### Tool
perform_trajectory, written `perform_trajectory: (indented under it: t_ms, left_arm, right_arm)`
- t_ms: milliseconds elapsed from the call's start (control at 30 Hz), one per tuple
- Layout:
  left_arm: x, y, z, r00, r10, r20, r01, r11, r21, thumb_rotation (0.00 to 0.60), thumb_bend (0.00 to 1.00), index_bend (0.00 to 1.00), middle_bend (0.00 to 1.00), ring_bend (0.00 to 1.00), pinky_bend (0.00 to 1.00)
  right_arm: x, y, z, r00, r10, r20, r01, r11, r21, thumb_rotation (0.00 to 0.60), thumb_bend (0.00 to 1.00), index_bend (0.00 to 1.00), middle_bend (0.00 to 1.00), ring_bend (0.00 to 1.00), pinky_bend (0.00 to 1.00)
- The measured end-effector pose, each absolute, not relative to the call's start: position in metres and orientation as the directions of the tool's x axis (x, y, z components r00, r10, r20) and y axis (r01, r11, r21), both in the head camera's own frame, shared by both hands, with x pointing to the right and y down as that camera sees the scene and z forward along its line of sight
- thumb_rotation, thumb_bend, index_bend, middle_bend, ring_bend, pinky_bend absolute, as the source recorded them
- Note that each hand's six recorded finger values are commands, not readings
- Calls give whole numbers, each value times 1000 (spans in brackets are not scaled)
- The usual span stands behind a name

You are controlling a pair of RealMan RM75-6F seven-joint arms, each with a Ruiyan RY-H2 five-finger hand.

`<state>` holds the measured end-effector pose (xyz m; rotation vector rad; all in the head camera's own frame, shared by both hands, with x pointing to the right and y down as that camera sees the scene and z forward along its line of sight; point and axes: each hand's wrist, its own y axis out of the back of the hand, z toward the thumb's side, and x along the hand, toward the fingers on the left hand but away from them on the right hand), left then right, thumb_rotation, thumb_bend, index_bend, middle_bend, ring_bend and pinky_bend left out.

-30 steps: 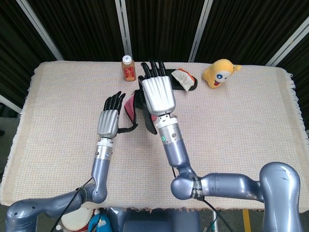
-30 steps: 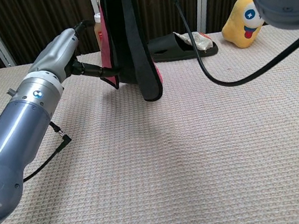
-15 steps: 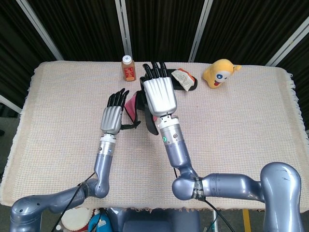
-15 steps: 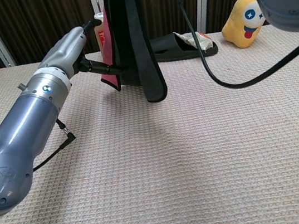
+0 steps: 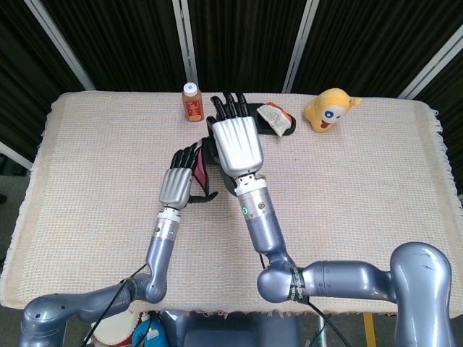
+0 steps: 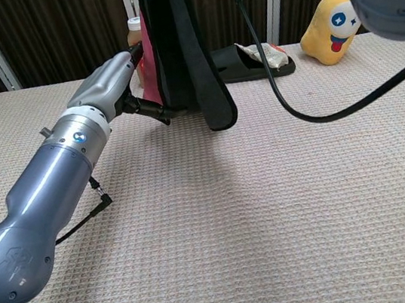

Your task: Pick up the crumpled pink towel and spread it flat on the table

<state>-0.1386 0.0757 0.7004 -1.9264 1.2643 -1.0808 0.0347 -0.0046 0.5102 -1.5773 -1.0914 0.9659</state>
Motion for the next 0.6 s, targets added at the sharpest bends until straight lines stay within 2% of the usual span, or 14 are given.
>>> perform_trajectory:
  t_ms: [267, 600]
  left_arm:
    - [-146, 73, 706, 203, -928, 311, -425, -370, -826, 600, 152, 0, 0, 0, 0]
    - [-164, 55, 697, 183, -947, 263, -409, -317, -856, 600, 180, 0, 0, 0, 0]
  right_arm:
    - [39, -6, 507, 275, 958, -87, 211, -148, -966, 600, 558, 634, 231, 123, 112]
    - [46, -8, 507, 260, 961, -96, 224, -157, -962, 600, 558, 634, 231, 123, 111]
